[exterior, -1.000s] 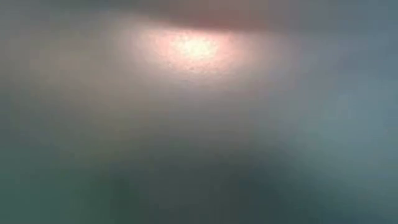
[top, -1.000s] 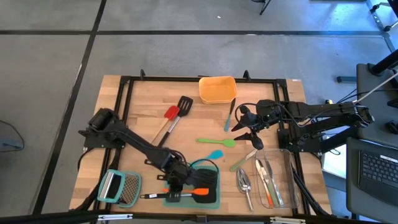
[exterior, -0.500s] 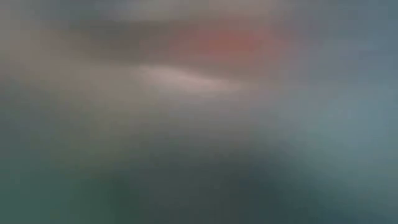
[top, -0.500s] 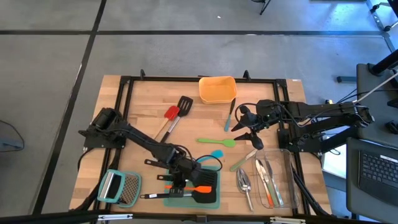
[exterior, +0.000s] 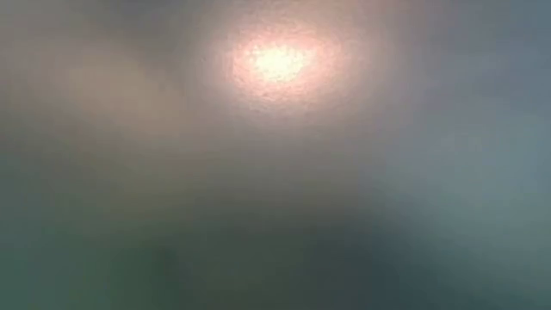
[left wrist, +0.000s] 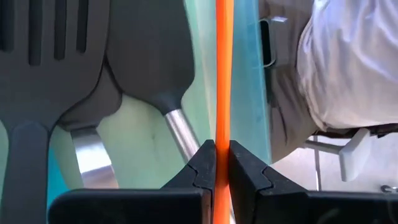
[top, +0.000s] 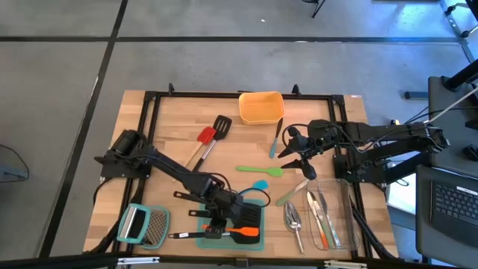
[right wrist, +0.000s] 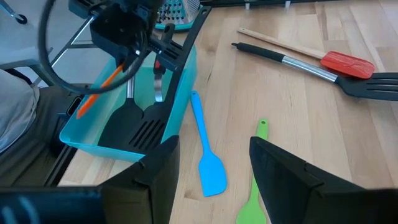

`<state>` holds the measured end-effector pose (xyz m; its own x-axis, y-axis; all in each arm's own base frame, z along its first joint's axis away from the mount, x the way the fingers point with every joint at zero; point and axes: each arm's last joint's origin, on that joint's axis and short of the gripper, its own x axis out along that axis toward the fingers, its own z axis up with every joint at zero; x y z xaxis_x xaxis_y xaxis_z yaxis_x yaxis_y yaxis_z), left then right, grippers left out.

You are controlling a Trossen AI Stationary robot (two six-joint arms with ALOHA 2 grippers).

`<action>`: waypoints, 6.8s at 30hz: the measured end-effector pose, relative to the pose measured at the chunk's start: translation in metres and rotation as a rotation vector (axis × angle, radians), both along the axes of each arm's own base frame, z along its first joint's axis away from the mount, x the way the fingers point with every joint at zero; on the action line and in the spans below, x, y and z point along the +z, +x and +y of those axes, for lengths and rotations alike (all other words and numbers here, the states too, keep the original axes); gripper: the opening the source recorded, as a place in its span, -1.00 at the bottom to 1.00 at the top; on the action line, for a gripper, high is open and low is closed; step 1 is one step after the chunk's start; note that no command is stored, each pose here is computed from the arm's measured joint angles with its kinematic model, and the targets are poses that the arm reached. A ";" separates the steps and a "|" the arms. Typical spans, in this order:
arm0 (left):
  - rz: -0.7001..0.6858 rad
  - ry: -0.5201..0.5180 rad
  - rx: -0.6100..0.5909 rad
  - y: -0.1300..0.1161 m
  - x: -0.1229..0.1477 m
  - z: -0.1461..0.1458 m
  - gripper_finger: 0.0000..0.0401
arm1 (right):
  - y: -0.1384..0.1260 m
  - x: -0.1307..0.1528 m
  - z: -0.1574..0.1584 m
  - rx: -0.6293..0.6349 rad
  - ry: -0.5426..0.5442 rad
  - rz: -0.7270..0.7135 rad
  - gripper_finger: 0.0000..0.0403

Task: Pick & Place Kitchen Items
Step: Put the orange spatula into the blue bin, then put the black spatula into the blue bin

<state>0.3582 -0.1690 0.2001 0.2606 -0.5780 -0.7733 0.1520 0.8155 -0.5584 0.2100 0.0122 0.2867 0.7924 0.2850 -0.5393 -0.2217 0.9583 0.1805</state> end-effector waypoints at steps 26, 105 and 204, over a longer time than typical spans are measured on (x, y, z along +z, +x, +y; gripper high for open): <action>0.021 0.033 0.011 0.005 -0.023 0.001 -0.93 | 0.000 0.000 0.000 0.000 0.000 0.000 -0.02; -1.089 0.395 -0.438 0.007 0.111 0.033 -0.46 | 0.020 0.013 0.008 0.013 0.029 -0.207 -0.02; -1.341 0.306 0.496 -0.054 0.068 0.136 -0.86 | 0.069 -0.012 0.011 -0.100 0.055 -0.264 -0.02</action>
<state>0.3045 -0.0333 0.2679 0.9884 -0.0772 0.1307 0.0813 0.9964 -0.0259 0.2791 0.0236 0.2749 0.9290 0.2217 -0.2963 -0.1731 0.9680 0.1816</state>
